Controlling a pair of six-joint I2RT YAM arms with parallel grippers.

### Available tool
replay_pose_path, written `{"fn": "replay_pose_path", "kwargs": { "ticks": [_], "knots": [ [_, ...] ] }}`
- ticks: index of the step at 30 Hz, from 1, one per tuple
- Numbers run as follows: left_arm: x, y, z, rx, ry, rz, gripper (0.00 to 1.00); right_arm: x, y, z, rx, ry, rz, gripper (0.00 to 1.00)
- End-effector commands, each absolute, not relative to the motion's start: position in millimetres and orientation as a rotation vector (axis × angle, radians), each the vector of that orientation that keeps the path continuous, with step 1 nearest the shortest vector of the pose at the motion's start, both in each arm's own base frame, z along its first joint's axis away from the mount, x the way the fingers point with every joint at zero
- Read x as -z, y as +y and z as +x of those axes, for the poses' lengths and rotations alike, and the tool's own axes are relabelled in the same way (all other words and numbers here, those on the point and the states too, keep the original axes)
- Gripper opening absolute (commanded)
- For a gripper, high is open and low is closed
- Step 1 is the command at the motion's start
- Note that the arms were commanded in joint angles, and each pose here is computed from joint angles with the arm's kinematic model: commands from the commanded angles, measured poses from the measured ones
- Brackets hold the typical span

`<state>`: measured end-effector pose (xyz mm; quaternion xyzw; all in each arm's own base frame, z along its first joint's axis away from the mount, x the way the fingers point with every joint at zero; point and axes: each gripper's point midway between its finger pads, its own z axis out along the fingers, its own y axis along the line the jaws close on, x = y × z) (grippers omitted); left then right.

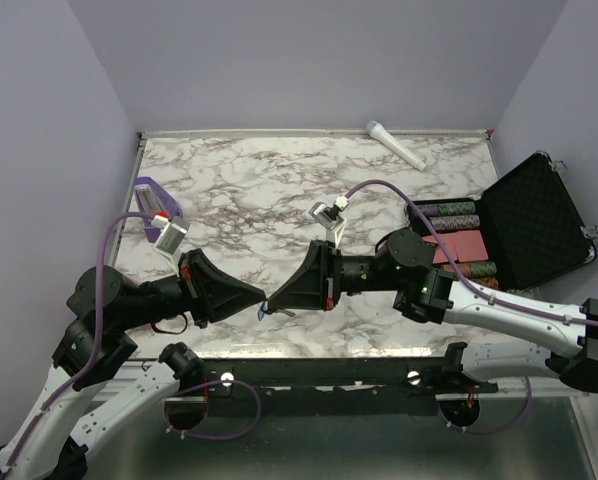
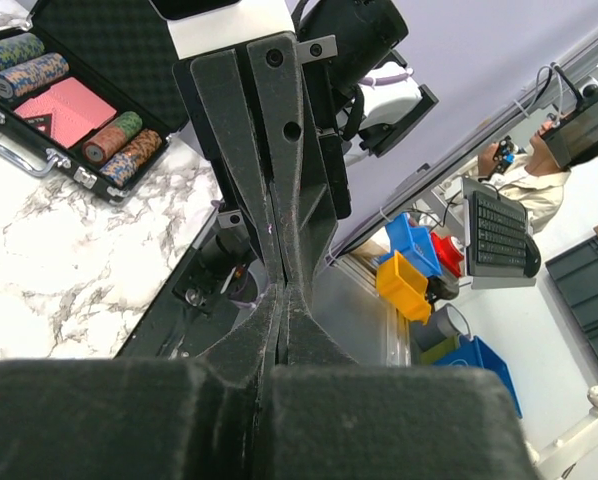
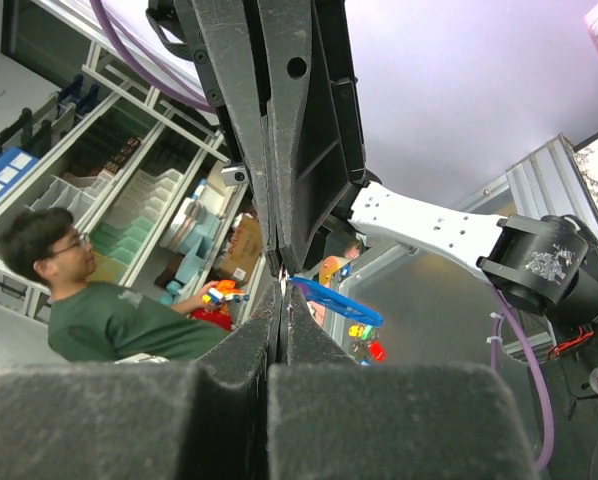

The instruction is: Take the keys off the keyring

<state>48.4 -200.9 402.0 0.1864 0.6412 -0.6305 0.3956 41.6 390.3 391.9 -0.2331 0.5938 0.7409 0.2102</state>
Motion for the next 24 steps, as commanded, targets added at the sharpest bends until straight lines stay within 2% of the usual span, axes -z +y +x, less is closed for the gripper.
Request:
{"fn": "replay_pose_path", "kwargs": {
  "ticks": [1, 24],
  "knots": [
    [-397.9, -199.7, 46.1, 1.582, 1.658, 0.49, 0.0, -412.0, 387.6, 38.0, -2.094, 1.571, -0.676, 0.01],
    [-373.1, -201.5, 19.6, 1.585, 1.793, 0.758, 0.0, -396.1, 392.6, 27.3, -2.028, 1.71, -0.843, 0.01]
  ]
}}
